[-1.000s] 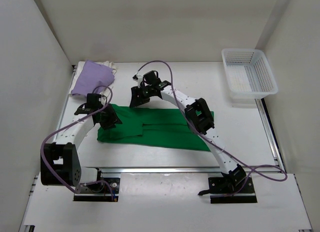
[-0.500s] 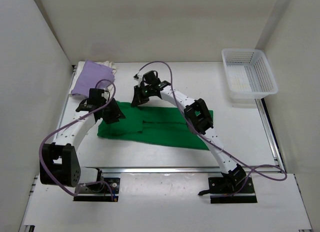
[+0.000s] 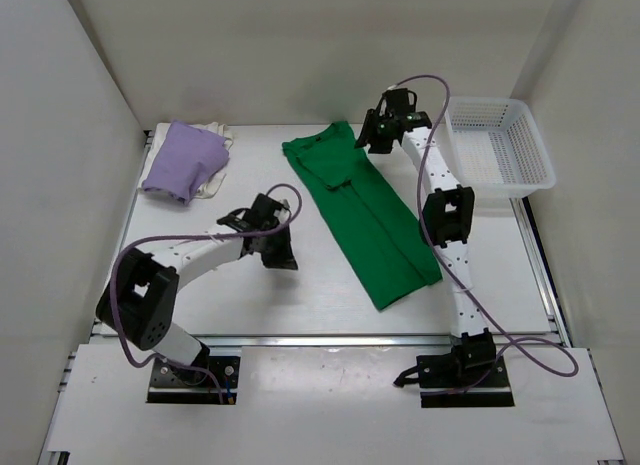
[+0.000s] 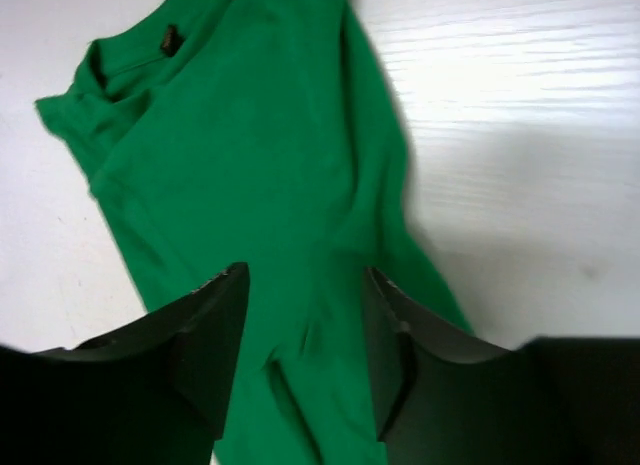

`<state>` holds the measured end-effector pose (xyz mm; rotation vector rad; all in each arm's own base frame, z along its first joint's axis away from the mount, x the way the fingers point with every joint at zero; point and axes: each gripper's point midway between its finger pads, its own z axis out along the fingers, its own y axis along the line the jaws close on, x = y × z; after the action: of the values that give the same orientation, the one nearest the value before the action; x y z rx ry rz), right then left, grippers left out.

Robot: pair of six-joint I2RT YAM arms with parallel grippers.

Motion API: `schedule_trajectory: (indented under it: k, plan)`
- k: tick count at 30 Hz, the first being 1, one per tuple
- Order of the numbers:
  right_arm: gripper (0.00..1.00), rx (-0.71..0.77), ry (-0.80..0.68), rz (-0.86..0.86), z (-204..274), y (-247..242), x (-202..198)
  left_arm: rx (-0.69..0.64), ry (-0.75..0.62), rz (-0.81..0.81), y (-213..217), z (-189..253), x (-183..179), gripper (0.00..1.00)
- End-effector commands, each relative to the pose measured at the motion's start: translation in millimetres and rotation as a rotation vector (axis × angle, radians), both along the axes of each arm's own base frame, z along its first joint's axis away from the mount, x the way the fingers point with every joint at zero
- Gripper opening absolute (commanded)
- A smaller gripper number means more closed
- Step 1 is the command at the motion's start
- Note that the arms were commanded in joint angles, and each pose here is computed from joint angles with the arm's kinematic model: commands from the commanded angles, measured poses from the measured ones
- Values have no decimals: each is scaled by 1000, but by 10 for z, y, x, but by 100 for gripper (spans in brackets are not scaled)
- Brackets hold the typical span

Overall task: Fold and stack the t-shirts
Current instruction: Rotate the tshirt 90 degrees

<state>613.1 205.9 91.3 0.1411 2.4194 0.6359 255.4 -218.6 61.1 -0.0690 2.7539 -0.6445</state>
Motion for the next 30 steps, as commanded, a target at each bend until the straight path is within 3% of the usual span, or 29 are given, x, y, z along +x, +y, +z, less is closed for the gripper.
schedule_trajectory:
  k: [1,4,7,13,15,19,27,30]
  plan:
    - [47,-73,-55,-30,661,-181,-145,-102,35,16,-381,-36,-213,0]
    - [48,-115,-82,-46,1185,-506,-365,-177,32,-9,-676,9,-282,0]
    - [47,-100,-165,-54,1849,-714,-598,-239,29,-31,-984,82,-279,7]
    - [47,-114,-236,-42,2577,-979,-1420,-308,60,-25,-1482,21,-368,35]
    - [49,-134,-300,-19,2747,-922,-1900,-350,93,-2,-1555,-4,-438,39]
    - [54,-131,-310,-29,2560,-1044,-2400,-381,138,2,-1779,-33,-577,43]
    - [54,-43,-218,34,2077,-844,-2866,-405,261,75,-2096,-266,-916,47]
    - [53,-36,-184,38,1933,-802,-3029,-422,262,75,-2236,-270,-948,53]
